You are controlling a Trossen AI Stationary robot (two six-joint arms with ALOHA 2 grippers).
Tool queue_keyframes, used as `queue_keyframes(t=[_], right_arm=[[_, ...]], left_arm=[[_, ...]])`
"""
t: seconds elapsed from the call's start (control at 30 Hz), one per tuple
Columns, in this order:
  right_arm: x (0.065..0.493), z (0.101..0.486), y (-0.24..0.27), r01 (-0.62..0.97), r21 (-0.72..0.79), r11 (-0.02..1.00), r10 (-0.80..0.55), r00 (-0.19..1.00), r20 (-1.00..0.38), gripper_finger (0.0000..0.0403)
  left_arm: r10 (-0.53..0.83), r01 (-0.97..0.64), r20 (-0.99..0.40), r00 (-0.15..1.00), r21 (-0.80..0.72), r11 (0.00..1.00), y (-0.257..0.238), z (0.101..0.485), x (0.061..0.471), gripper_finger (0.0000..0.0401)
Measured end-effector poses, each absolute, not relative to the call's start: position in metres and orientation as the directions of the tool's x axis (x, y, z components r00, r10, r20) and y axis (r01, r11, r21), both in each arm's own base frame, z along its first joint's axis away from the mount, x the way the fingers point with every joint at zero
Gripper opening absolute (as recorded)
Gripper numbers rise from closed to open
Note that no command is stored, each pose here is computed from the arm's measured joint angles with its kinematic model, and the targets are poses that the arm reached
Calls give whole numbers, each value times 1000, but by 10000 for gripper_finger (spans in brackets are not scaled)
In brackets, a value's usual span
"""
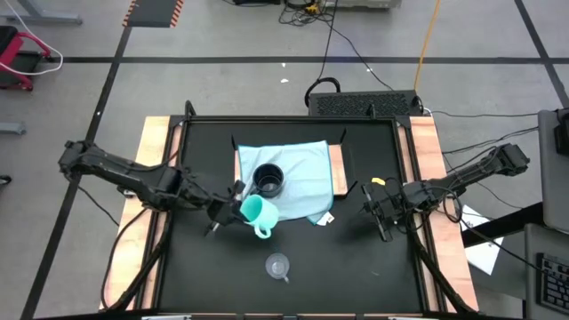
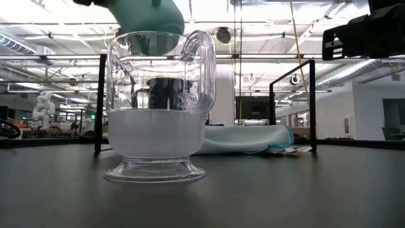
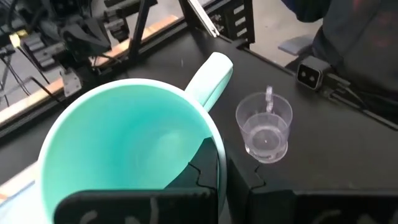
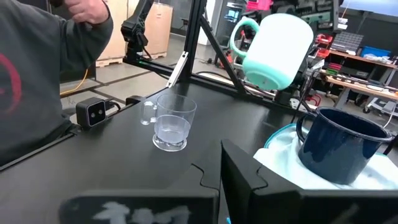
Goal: Stack small to large cups/mugs on shelf
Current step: Put the light blue mug on the microfiber cloth on the shelf
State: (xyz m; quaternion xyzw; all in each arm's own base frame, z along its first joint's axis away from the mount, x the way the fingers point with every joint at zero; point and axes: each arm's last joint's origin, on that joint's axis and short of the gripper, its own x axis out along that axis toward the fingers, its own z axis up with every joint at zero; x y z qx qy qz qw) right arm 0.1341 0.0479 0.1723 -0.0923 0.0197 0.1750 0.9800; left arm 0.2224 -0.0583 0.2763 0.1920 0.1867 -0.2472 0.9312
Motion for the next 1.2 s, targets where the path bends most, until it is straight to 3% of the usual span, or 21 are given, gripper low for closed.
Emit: queue_keyframes(t=[0.27,0.43,0.6,1.03,1.2], right_arm=[[134,172,48,-347,-172,922,339,938,-71,0],[134,172,48,-347,-171,922,339,938,-70,0],[134,172,48,-347,-171,922,339,938,-70,0],[134,175,48,-343,-177,923,340,939,-46,0],[134,175,48,-343,-176,923,340,939,-47,0]], left_arm=[[-353,456,-339,872,301,838,-57,258,223,6],[-303,363,-232,924,291,885,-54,268,227,6],[-169,204,-149,974,260,944,-45,282,232,6],[46,-34,-87,995,141,989,-5,319,243,6],[34,-18,-123,992,130,991,10,335,257,6]])
